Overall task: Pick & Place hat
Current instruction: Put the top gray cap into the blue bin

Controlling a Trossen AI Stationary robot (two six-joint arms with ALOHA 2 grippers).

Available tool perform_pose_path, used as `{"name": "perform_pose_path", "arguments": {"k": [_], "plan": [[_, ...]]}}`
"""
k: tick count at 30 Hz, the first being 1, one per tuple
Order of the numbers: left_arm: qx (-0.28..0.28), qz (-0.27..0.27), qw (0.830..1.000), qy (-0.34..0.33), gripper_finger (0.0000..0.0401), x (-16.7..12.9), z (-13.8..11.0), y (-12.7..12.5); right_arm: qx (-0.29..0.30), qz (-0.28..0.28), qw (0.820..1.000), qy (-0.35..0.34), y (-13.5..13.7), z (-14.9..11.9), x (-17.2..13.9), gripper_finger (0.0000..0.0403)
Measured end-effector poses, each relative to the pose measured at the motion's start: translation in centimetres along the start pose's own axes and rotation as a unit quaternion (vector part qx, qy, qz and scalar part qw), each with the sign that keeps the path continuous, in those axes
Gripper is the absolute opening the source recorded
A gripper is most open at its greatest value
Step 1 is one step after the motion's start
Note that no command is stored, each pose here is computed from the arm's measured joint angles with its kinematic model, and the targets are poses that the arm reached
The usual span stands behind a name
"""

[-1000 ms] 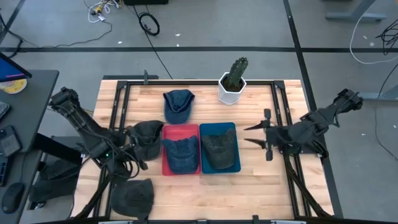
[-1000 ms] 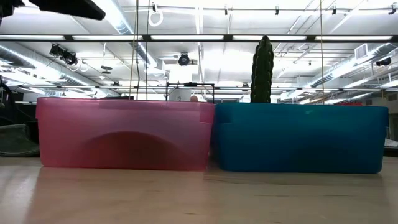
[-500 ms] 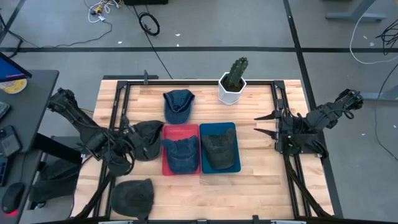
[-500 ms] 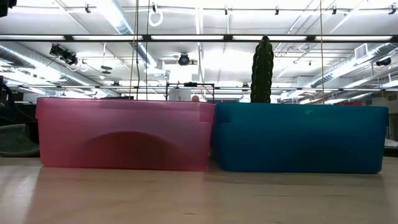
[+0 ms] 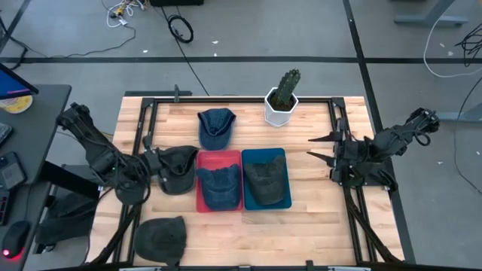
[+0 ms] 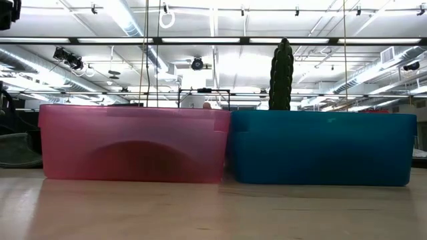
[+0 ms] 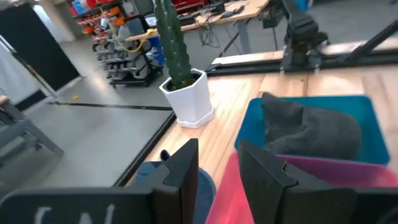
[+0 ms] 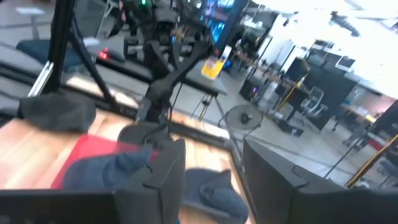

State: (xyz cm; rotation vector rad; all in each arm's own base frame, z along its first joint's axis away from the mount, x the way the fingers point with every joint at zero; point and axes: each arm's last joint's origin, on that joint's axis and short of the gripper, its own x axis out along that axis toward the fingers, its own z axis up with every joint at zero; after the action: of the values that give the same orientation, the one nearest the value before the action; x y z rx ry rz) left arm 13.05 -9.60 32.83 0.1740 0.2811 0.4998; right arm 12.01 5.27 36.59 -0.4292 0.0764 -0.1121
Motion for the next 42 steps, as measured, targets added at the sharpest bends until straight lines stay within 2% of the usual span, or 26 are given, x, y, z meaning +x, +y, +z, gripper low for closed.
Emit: {"name": "perform_pose_path", "arguments": {"k": [3, 6, 8, 10, 13, 16, 19, 22, 27, 33, 39, 42], "plan": [[-0.023, -0.042, 0.999, 0.000, 0.0117, -0.4, 0.5, 0.3, 0.006, -0.005, 1.000, -0.012, -0.1, 0.3, 0.0, 0.0165], [-0.050, -0.125, 0.991, -0.002, 0.0117, -0.7, 1.6, -0.3, 0.022, -0.003, 1.000, -0.009, -0.1, 0.2, 0.0, 0.0165], [-0.037, -0.193, 0.981, -0.004, 0.0117, -0.7, 2.1, -1.1, 0.041, 0.000, 0.999, 0.000, 0.1, 0.1, 0.2, 0.0165], [-0.010, -0.231, 0.973, -0.010, 0.0117, -0.6, 2.3, -1.7, 0.060, 0.005, 0.998, 0.009, 0.3, -0.1, 0.3, 0.0165], [0.015, -0.215, 0.976, 0.019, 0.0117, -0.1, 1.6, -1.3, 0.076, 0.011, 0.997, 0.029, 0.7, -0.5, 0.6, 0.0165], [0.009, -0.160, 0.981, 0.110, 0.0117, 0.6, -0.5, 0.0, 0.092, 0.014, 0.995, 0.044, 1.1, -0.7, 0.9, 0.0165], [-0.013, -0.091, 0.976, 0.195, 0.0117, 0.9, -2.4, 1.2, 0.097, 0.015, 0.994, 0.052, 1.5, -0.8, 1.4, 0.0165], [-0.014, -0.052, 0.969, 0.240, 0.0117, 1.2, -3.3, 1.7, 0.107, 0.013, 0.993, 0.051, 1.7, -0.7, 1.6, 0.0165], [-0.024, -0.045, 0.970, 0.240, 0.0117, 1.4, -3.2, 1.7, 0.128, 0.007, 0.990, 0.060, 1.8, -0.9, 2.0, 0.0165], [-0.045, -0.036, 0.973, 0.226, 0.0117, 1.6, -3.0, 1.5, 0.122, 0.002, 0.990, 0.072, 2.0, -1.1, 2.6, 0.0165], [-0.037, -0.084, 0.941, 0.326, 0.0117, 2.2, -3.8, 0.3, 0.110, -0.006, 0.991, 0.082, 2.1, -1.3, 3.0, 0.0165], [-0.015, -0.071, 0.931, 0.357, 0.0117, 3.1, -4.3, -0.3, 0.105, -0.011, 0.991, 0.086, 1.9, -1.4, 3.2, 0.0165]]}}
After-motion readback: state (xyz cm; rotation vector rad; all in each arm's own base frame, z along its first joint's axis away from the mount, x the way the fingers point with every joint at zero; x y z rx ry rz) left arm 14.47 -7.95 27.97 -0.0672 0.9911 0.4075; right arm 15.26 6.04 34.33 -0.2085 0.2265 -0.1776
